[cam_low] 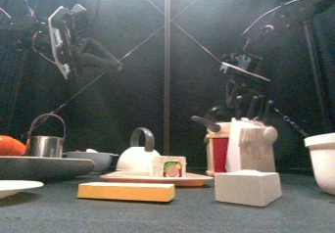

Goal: Grab pan

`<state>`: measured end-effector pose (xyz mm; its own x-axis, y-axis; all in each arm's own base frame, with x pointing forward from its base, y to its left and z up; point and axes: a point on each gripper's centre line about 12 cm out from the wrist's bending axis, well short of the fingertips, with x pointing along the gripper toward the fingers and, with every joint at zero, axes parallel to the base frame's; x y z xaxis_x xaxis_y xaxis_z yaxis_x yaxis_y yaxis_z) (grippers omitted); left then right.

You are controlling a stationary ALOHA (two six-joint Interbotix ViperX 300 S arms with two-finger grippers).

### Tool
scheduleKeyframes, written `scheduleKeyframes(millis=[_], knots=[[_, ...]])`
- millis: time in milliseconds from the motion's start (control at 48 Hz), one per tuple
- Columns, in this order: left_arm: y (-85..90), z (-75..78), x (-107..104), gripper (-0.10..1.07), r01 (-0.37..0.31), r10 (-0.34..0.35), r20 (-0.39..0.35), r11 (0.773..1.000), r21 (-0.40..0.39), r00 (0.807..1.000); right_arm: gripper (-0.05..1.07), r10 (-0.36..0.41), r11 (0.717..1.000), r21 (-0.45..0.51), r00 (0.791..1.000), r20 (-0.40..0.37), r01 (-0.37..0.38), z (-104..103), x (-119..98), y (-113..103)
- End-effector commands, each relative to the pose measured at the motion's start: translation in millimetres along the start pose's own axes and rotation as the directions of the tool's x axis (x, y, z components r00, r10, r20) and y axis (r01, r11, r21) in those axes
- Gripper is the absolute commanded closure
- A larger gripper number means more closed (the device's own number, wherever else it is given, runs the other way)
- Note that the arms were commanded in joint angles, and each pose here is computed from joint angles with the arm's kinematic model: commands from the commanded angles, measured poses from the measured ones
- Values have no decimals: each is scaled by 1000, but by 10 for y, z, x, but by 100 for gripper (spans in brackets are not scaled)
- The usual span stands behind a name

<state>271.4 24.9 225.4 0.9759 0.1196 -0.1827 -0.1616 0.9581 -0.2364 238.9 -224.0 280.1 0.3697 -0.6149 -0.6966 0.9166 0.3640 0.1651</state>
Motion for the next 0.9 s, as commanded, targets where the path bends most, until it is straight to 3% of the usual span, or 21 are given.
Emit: scheduleKeyframes(millis=[0, 354, 875], knots=[[-7, 59, 6, 60, 2, -2, 20, 1000, 2, 1000, 50, 33, 999, 20, 998, 44, -34, 74, -197, 5], [13, 50, 3, 60, -5, 5, 17, 1000, -2, 1000, 50, 135, 988, 62, 981, 141, -145, 55, -608, -48], [33, 35, -7, 60, -14, 14, 16, 1000, -11, 1000, 50, 169, 977, 113, 982, 81, -178, -478, -556, -253]])
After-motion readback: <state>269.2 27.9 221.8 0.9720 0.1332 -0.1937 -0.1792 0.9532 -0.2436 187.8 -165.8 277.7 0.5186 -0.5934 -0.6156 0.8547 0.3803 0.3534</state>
